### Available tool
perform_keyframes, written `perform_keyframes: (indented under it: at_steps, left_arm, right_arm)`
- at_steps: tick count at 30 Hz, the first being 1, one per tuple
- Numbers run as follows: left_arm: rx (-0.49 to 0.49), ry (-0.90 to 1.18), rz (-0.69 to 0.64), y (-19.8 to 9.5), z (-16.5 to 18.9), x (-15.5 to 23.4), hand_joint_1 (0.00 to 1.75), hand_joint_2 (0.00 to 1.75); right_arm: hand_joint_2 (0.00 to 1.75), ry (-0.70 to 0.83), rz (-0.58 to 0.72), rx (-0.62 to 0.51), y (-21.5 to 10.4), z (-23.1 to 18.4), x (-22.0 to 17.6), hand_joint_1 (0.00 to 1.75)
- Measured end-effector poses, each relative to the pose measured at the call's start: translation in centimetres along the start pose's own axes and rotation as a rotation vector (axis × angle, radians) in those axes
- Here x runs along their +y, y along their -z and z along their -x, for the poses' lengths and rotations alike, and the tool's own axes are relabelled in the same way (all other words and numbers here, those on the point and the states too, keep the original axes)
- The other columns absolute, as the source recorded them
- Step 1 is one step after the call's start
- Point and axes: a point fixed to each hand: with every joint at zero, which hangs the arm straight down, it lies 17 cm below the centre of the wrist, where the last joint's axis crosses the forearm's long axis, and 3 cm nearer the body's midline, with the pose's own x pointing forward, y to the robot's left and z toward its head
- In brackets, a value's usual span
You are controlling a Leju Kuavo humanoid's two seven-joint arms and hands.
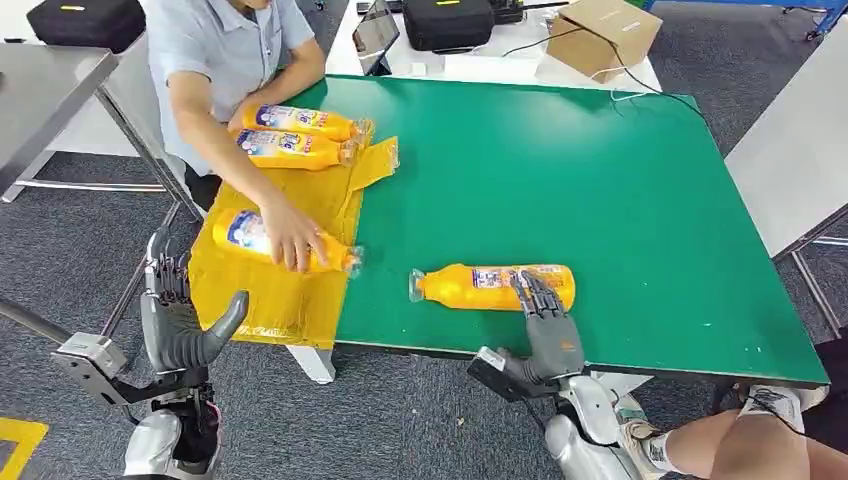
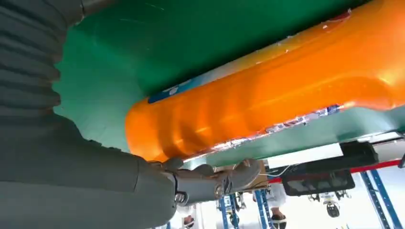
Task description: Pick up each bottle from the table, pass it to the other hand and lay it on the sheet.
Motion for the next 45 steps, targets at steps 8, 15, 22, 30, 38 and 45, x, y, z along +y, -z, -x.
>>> perform_keyframes:
  at_steps: [8, 15, 22, 30, 38, 45]
  left_arm:
    - [0.0, -0.002, 0.0, 0.0, 0.0, 0.0, 0.0, 1.75]
    - [-0.001, -0.031, 0.019, 0.4, 0.0, -0.9, 0.0, 1.75]
    - [0.002, -0.069, 0.039, 1.0, 0.3, -2.0, 0.0, 1.75]
    - [0.027, -0.133, 0.053, 1.1, 0.7, -2.4, 0.0, 1.75]
    - [0.065, -0.187, 0.055, 0.9, 1.5, -2.6, 0.0, 1.75]
    - [0.081, -0.192, 0.06, 0.8, 1.8, -2.7, 0.0, 1.75]
  right_arm:
    - [1.75, -0.007, -0.002, 0.011, 0.2, 0.5, 0.1, 0.0]
    - [1.75, -0.068, 0.024, 0.02, 3.1, 1.3, -1.5, 0.0]
    - [1.75, -0.128, 0.056, -0.025, 6.7, 0.2, -3.4, 0.0]
    - [1.75, -0.116, 0.053, -0.108, 7.8, -4.4, -2.8, 0.0]
    - [1.75, -0.119, 0.036, -0.092, 8.8, -4.9, -2.8, 0.0]
    - [1.75, -0.141, -0.166, 0.058, 8.6, -0.8, 0.5, 0.0]
